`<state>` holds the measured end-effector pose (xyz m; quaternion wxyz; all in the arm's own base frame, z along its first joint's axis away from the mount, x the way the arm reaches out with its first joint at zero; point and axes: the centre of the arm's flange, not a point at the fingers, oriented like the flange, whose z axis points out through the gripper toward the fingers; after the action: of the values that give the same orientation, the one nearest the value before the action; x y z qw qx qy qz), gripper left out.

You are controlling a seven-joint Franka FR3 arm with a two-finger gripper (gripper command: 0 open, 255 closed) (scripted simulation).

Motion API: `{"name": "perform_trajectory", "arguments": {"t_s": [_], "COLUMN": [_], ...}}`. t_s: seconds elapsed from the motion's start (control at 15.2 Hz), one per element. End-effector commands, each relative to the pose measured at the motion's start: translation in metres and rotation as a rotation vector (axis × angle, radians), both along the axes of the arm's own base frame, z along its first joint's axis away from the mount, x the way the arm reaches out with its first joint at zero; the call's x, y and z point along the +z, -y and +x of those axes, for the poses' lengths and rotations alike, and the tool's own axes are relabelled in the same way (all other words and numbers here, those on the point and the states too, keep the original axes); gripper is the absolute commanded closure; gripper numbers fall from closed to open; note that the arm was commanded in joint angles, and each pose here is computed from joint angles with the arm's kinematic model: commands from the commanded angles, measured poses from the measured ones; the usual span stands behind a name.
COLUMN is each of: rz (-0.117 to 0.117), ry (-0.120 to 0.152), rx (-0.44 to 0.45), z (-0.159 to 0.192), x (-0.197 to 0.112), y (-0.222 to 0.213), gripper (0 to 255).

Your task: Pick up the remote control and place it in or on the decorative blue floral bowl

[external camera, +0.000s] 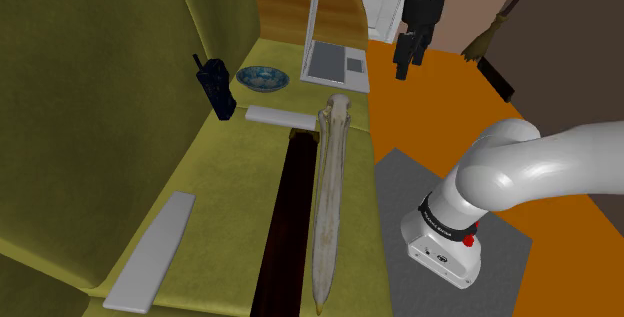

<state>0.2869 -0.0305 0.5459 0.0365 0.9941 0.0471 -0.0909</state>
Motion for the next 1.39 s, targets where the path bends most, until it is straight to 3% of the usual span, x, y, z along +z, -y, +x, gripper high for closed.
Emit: {"name": "perform_trajectory", "arguments": {"t_s": [0.0, 1.32], "rz": [0.000, 0.104], "ry": [0.000, 0.116], "rx": [0.000, 0.299], "z": [0.000, 0.167], "x": [0.000, -0.139], "y": [0.000, -0.109], "gripper": [0, 0]}}
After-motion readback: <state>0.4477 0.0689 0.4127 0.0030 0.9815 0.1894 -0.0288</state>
